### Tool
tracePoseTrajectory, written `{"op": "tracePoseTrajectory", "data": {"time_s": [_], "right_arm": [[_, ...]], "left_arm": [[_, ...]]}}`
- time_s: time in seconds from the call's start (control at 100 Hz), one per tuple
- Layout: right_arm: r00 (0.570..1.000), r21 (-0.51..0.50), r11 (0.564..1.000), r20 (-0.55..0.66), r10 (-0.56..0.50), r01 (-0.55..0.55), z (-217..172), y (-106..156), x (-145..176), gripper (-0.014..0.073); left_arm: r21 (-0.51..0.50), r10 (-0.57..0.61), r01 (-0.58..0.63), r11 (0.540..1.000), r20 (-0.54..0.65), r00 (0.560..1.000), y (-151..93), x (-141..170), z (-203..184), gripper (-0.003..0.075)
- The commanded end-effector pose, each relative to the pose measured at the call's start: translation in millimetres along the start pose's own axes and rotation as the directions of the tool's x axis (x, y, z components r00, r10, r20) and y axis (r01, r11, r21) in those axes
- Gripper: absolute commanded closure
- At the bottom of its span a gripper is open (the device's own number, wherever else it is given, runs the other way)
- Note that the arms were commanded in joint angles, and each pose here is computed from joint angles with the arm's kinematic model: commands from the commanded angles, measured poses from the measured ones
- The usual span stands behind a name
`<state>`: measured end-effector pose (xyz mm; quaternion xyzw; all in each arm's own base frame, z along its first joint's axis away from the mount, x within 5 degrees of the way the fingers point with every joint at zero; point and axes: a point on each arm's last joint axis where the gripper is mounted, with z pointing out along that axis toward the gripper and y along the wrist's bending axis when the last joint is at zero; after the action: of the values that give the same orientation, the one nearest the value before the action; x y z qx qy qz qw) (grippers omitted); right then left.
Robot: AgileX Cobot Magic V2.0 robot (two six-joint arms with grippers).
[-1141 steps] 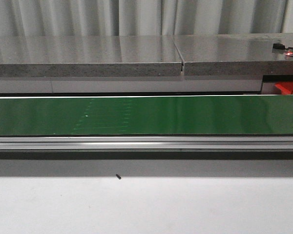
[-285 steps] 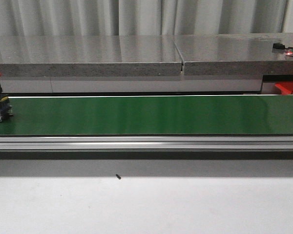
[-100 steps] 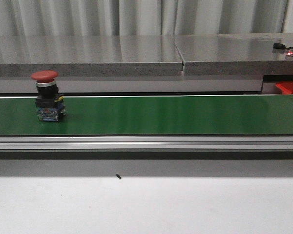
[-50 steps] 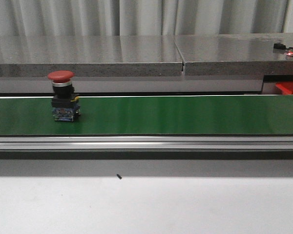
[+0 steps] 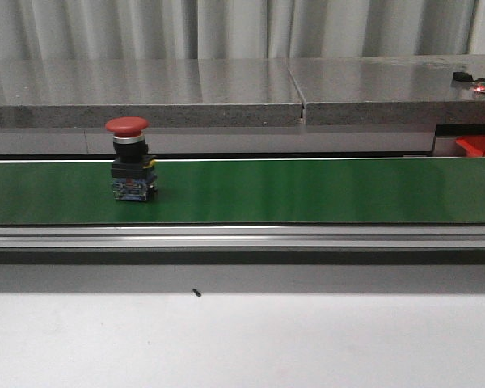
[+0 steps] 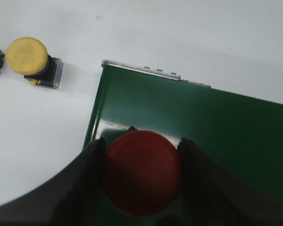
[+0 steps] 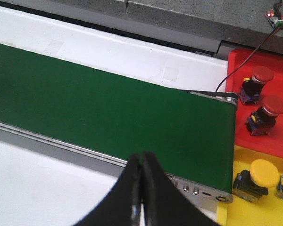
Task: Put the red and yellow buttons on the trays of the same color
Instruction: 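Set the second red button on the belt and open the left gripper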
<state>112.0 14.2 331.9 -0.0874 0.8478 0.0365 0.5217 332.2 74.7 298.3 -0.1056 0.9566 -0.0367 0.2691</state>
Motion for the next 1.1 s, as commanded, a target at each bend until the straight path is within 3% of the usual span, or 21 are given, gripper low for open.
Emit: {"op": "tracePoseTrajectory", "data": {"time_s": [0.0,0.42,0.49,0.66,0.73,1.09], "right_arm": [[0.996,0.017,1.000,0.086,-0.011,0.010,-5,-1,-12,0.0664],[0.996,0.018,1.000,0.087,-0.011,0.010,-5,-1,-13,0.0664],[0.996,0.018,1.000,0.087,-0.011,0.010,-5,-1,-12,0.0664],[0.996,0.018,1.000,0.087,-0.011,0.010,-5,-1,-13,0.0664],[0.996,0.018,1.000,0.087,-0.011,0.010,-5,-1,-13,0.0664],[0.996,0.017,1.000,0.086,-0.011,0.010,-5,-1,-12,0.0664]], "left_arm": [[0.005,0.003,-0.003,1.000,0.106,0.994,-5,-6,-18,0.0556],[-0.004,0.014,-0.013,1.000,0.039,0.999,0,6,13,0.0545],[-0.002,0.011,-0.011,1.000,0.028,1.000,1,6,16,0.0498],[0.004,0.005,-0.005,1.000,0.033,0.999,0,5,15,0.0228],[0.005,0.004,-0.004,1.000,0.038,0.999,0,5,13,0.0161],[0.065,-0.025,0.011,0.998,0.214,0.977,-13,-9,-42,0.0141]]}}
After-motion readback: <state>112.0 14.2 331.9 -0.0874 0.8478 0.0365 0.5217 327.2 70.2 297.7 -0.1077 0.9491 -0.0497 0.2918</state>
